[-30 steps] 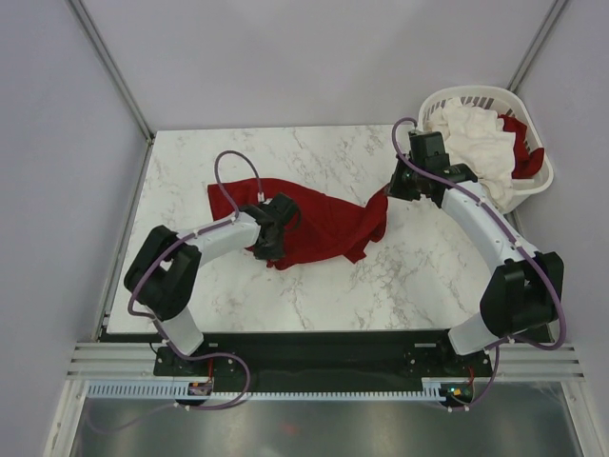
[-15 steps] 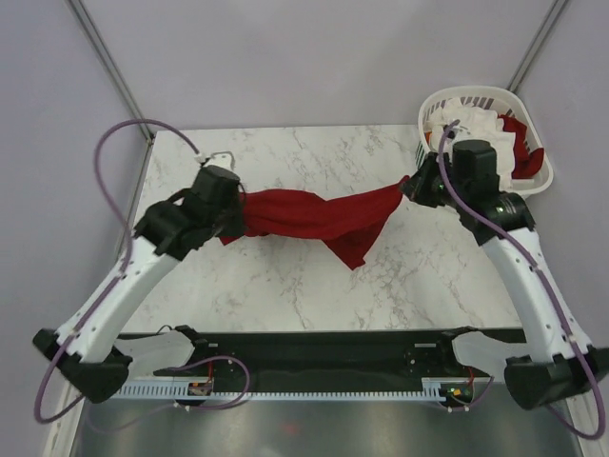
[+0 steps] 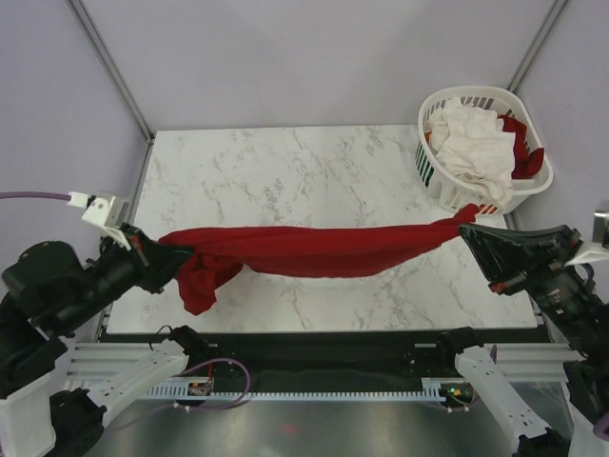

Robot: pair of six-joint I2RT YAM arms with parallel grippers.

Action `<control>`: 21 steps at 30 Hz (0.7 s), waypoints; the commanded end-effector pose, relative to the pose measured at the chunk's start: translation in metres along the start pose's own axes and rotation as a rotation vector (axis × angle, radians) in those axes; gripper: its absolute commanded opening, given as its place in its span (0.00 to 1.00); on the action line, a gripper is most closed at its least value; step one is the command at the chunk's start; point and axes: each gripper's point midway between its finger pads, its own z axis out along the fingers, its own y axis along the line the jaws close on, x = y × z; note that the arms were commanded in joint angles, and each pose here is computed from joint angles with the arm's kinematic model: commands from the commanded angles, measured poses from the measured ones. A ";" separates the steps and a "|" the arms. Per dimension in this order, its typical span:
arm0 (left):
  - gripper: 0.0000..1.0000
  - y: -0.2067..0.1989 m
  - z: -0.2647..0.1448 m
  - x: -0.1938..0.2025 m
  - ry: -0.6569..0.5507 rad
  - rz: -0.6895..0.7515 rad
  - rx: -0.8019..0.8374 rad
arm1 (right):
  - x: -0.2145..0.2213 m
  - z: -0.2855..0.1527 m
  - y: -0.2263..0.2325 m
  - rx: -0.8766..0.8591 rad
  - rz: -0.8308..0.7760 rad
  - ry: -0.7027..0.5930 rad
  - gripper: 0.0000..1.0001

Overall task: Fold and stack the t-shirts
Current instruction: Flatten the tshirt out

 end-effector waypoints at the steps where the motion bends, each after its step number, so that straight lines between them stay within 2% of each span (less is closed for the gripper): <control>1: 0.12 -0.033 -0.021 -0.015 -0.050 0.107 0.198 | -0.014 0.012 -0.002 0.002 0.022 -0.059 0.00; 3: 0.14 -0.031 0.003 -0.011 0.021 0.109 0.163 | -0.021 0.022 -0.019 0.087 0.028 -0.083 0.00; 5: 0.11 -0.028 0.030 -0.006 0.094 0.123 0.127 | -0.016 0.047 -0.046 0.183 0.048 -0.040 0.00; 6: 0.09 -0.023 0.057 0.000 0.157 0.127 0.085 | -0.016 0.056 -0.056 0.221 0.051 -0.033 0.00; 8: 0.11 -0.019 0.089 -0.010 0.150 0.157 0.039 | -0.003 0.089 -0.096 0.350 0.070 0.017 0.00; 9: 0.11 -0.021 0.124 -0.011 0.212 0.159 0.027 | 0.009 0.113 -0.123 0.434 0.090 0.056 0.00; 11: 0.12 -0.017 0.159 -0.017 0.275 0.157 0.033 | 0.025 0.140 -0.155 0.526 0.116 0.097 0.00; 12: 0.15 0.008 0.172 -0.044 0.237 0.096 -0.020 | 0.028 0.152 -0.171 0.579 0.127 0.100 0.00; 13: 0.33 0.027 0.223 -0.030 0.361 0.018 0.024 | 0.057 0.181 -0.207 0.666 0.143 0.168 0.00; 14: 0.41 0.054 0.249 -0.031 0.402 -0.035 0.005 | 0.067 0.193 -0.237 0.773 0.166 0.158 0.00; 15: 0.56 0.100 0.264 -0.073 0.305 -0.082 -0.079 | 0.051 0.215 -0.246 0.790 0.158 0.129 0.00; 16: 0.94 0.141 0.296 -0.070 0.326 -0.145 -0.142 | 0.113 0.242 -0.302 0.921 0.156 0.304 0.31; 17: 1.00 0.188 0.345 -0.040 0.401 -0.320 -0.170 | 0.128 0.252 -0.328 0.981 0.159 0.379 0.71; 18: 1.00 0.225 0.350 -0.046 0.383 -0.429 -0.182 | 0.051 0.284 -0.307 0.908 0.155 0.224 0.80; 19: 1.00 0.226 0.356 -0.041 0.417 -0.474 -0.150 | 0.127 0.281 -0.353 1.042 0.166 0.460 0.98; 20: 1.00 0.233 0.361 -0.041 0.410 -0.423 -0.195 | 0.107 0.286 -0.349 1.028 0.154 0.396 0.98; 21: 1.00 0.230 0.365 -0.038 0.404 -0.368 -0.241 | 0.117 0.282 -0.357 1.056 0.141 0.430 0.98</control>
